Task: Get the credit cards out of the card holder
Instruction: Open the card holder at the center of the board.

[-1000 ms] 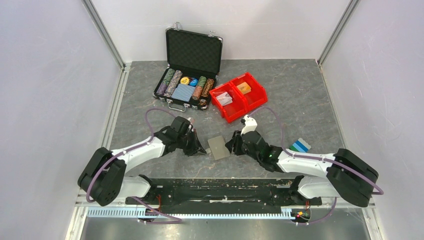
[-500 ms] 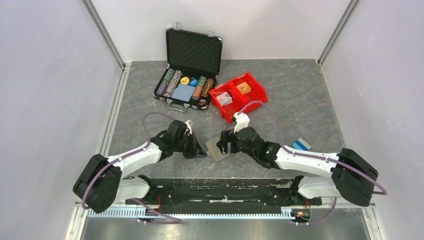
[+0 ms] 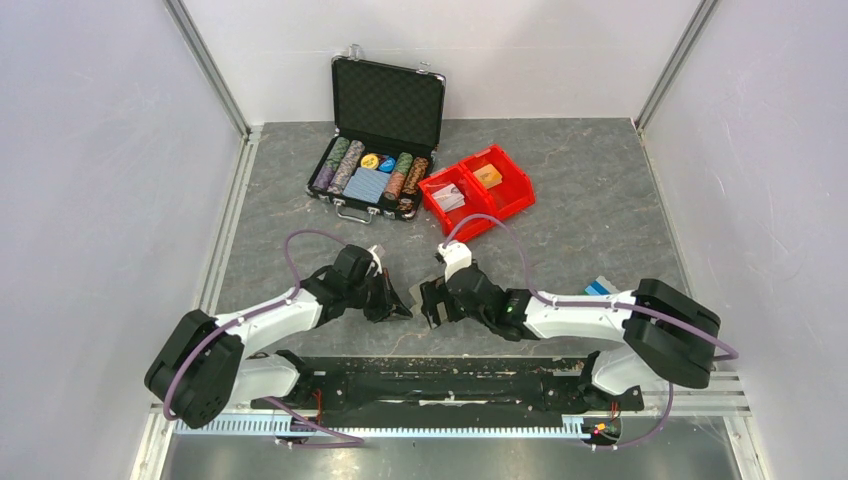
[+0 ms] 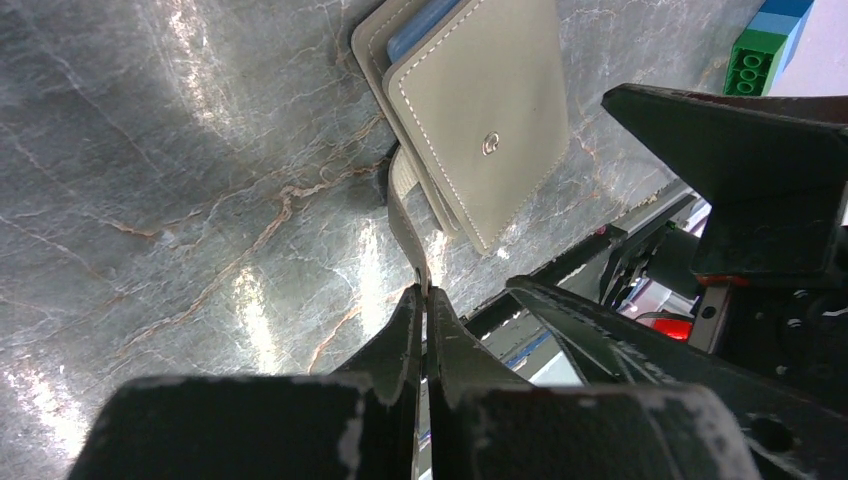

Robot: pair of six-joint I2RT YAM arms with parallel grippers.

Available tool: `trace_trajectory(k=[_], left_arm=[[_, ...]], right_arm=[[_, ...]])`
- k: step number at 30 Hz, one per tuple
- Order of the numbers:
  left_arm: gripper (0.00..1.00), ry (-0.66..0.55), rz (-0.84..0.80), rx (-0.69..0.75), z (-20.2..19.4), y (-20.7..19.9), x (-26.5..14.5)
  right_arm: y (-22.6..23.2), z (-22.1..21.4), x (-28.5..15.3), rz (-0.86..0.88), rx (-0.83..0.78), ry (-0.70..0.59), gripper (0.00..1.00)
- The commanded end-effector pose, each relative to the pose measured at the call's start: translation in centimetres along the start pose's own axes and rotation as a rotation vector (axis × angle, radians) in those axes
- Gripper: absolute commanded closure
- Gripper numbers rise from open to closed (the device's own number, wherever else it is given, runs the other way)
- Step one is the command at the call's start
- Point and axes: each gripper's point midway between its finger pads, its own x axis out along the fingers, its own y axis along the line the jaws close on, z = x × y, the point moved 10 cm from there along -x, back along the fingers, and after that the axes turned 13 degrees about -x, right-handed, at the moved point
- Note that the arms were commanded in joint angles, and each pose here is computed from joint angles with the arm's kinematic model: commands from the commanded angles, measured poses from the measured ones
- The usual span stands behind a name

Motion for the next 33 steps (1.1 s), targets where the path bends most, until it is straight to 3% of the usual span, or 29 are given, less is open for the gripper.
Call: trace_trajectory(k=[1,16,26,33], left_arm=[[0.98,-0.009,-0.058,-0.005,0.0,-0.8,-0.4],[0.98,-0.011,-0.047,-0.012,0.0,-0.8,-0.5],[0.98,-0.013,-0.021,-0.018,0.0,-0.6,-0.5],[0.98,-0.013,-0.020,-0.016,0.0,-0.7,-0.5]], right_arm=[[0.7,1.3,0.4,-0.034,-0.045,-0.039,0.04],[1.4,-0.3,1.4,-0.169,-0.157,-0.002,0.03],[0.9,-0.5,1.1,-0.223,-0.192,-0.021,0.10],[1.9,-0.4,0.9,-0.091,-0.205,-0.066,0.05]])
